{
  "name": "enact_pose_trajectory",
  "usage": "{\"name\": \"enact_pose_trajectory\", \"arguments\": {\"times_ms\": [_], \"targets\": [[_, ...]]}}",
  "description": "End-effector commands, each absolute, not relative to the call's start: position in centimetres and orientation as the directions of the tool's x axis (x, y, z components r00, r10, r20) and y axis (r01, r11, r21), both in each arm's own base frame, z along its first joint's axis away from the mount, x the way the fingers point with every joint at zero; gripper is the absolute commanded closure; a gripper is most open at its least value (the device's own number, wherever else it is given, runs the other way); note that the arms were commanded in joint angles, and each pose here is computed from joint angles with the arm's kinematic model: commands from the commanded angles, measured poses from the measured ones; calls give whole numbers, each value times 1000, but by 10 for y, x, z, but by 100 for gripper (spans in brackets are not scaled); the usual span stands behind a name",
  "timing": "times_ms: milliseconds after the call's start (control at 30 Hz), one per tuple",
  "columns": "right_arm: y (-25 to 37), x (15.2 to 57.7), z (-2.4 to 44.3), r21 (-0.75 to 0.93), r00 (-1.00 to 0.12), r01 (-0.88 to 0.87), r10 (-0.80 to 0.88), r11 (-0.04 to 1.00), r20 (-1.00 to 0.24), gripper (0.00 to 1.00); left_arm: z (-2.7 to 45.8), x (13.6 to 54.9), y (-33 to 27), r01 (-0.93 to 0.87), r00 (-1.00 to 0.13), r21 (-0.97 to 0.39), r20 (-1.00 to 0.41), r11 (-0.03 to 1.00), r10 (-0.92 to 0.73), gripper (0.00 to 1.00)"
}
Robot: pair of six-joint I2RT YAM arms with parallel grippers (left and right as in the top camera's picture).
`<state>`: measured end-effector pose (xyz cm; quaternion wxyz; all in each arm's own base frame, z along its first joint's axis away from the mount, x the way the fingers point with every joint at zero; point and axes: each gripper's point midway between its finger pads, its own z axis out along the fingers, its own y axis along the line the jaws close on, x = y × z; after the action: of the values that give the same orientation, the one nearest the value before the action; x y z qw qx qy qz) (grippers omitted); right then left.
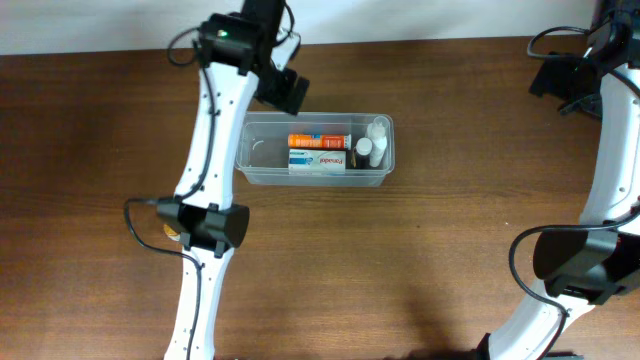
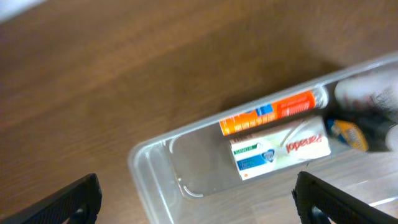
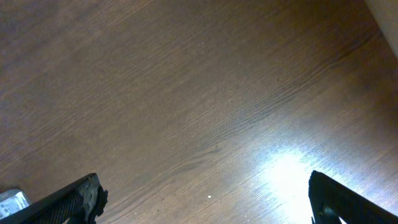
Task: Pack container
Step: 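Move the left gripper down to the amber-capped jar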
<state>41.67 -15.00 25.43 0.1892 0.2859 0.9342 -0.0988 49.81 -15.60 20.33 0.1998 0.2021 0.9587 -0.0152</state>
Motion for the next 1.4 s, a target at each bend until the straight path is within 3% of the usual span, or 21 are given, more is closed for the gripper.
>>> {"name": "enact_pose_trajectory", "arguments": {"times_ms": [0, 200, 400, 533, 733, 1000, 1367], "targets": [[-154, 416, 257, -83, -754, 585, 504, 806, -423, 2, 238, 496, -143, 345, -825, 55, -458, 937, 331, 1], [-154, 416, 257, -83, -754, 585, 504, 806, -423, 2, 276, 476, -136, 329, -811, 55, -495, 943, 312, 1], [-154, 416, 257, -83, -753, 586, 504, 806, -423, 2, 280, 424, -97, 257, -886, 152, -357, 954, 295, 1], [-154, 416, 257, -83, -754, 585, 504, 806, -423, 2, 277, 373, -62, 159, -938, 214, -272, 964, 215, 0], [-154, 416, 257, -83, -754, 585, 504, 806, -423, 2, 267, 319, -12, 4, -973, 171, -225, 985, 43, 0], [-154, 416, 257, -83, -753, 586, 504, 806, -423, 2, 199, 289, 40, -190, -972, 25, -142, 981, -185, 0], [-154, 416, 257, -83, -754, 585, 504, 806, -423, 2, 114, 292, 63, -269, -953, -63, -124, 961, -276, 0]]}}
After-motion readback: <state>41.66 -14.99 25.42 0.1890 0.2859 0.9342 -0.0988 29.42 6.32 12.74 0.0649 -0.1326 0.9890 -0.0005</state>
